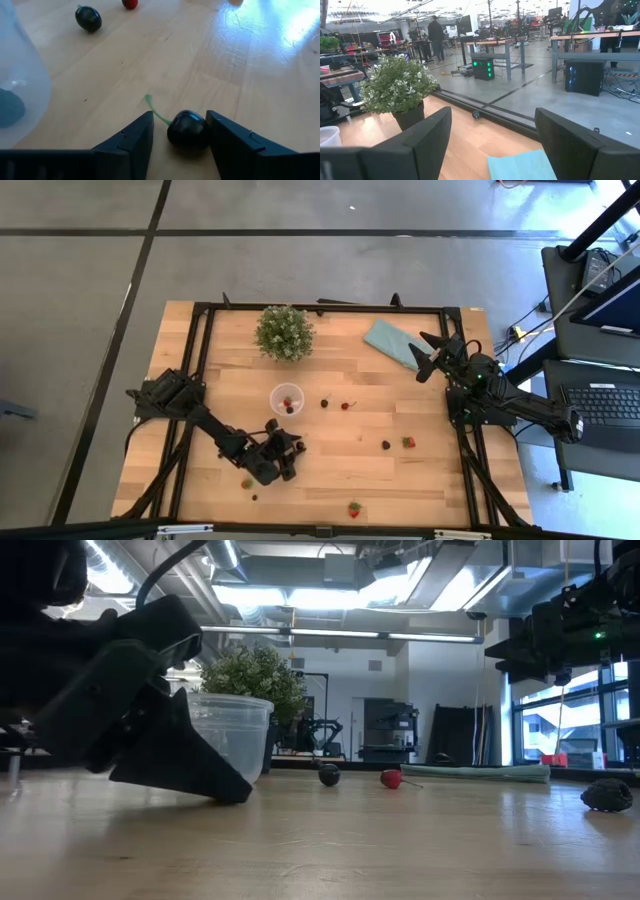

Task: Pick and placing Produce into tupperware
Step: Put the black cherry into the transparent container

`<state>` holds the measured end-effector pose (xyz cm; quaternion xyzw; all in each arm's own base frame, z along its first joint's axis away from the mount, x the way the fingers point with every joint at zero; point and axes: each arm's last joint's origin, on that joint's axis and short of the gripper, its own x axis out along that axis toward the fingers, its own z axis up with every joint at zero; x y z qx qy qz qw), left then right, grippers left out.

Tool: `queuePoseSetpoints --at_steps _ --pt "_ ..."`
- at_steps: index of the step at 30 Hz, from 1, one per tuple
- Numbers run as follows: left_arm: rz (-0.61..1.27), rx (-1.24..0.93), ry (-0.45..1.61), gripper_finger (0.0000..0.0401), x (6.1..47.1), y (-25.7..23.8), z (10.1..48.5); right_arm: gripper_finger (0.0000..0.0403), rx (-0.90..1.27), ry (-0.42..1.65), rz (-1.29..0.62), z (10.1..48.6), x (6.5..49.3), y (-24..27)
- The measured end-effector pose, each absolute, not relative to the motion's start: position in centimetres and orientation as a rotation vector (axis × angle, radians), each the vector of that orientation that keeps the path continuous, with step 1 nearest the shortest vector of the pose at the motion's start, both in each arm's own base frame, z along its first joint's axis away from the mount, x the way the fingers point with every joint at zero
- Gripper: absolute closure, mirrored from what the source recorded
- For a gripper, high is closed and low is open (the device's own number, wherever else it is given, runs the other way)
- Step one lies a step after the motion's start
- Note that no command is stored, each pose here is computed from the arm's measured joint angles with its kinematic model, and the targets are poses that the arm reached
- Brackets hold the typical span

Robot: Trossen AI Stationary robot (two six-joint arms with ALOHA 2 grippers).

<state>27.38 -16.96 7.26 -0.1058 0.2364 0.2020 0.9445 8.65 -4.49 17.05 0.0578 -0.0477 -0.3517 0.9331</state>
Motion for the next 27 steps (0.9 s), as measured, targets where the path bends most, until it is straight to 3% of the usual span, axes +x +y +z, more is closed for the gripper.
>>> queuePoseSetpoints --at_steps 10,20,27 --pt "0.402 -0.219 0.491 0.0297 27.4 -17.0 7.3 0.0115 0.119 -0.098 -0.719 17.1 8.6 -4.5" --pt "0.427 -0.217 0.46 0.0288 27.7 -17.1 7.7 0.0115 0.119 -0.098 -0.719 17.1 8.6 -4.5" --pt "0.419 -0.242 0.352 0.0297 29.0 -18.0 11.4 0.0115 0.12 -0.098 -0.719 17.1 8.6 -4.5"
